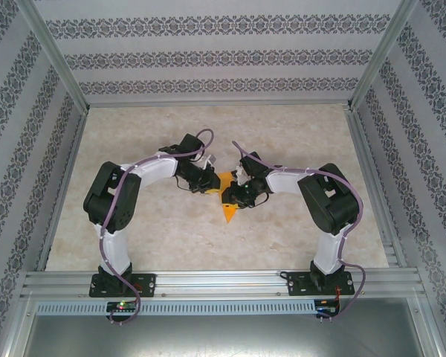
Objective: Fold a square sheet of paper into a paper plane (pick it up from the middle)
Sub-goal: Third fold the triangle at the center of the table.
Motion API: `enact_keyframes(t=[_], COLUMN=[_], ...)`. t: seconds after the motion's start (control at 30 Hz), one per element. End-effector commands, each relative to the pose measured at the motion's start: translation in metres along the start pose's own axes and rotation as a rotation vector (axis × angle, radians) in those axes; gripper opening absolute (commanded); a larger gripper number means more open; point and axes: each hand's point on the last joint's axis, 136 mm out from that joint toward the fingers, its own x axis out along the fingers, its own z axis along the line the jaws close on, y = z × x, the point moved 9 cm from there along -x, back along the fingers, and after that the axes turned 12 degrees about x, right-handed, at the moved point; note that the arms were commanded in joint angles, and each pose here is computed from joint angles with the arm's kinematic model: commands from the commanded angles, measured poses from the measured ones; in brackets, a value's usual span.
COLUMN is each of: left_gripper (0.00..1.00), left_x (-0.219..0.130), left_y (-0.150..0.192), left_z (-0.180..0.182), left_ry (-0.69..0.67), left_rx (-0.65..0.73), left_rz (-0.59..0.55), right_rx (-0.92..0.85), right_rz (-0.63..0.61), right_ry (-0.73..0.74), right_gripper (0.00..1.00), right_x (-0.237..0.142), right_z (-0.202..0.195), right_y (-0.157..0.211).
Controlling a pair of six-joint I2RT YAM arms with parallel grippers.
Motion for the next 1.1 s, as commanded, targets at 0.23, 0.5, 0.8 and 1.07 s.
enact_keyframes(t=[0.23, 0.5, 0.8, 1.07], left_gripper=[0.08, 0.07, 0.05, 0.03], left_x=[0.027, 0.037, 0.046, 0.051], left_y=[0.005, 0.012, 0.016, 0.025], left_z=[0.003, 0.005, 0.013, 0.02], left_ry=[0.049, 0.036, 0.018, -0.003], left_rx=[-0.009, -0.006, -0.01, -0.01], left_rz=[0.057, 0.091, 0.124, 0.165], right_rx=[0.04, 0.058, 0.061, 0.06], right_rz=[-0.013, -0.014, -0.013, -0.014], right_ry=[0.07, 0.074, 0.065, 0.064], right_gripper=[0.15, 0.06, 0.0, 0.0], right_x=[0.006, 0.004, 0.003, 0.002], right_z=[-0.024, -0.029, -0.029, -0.029], right_y=[0.002, 0.003, 0.002, 0.003])
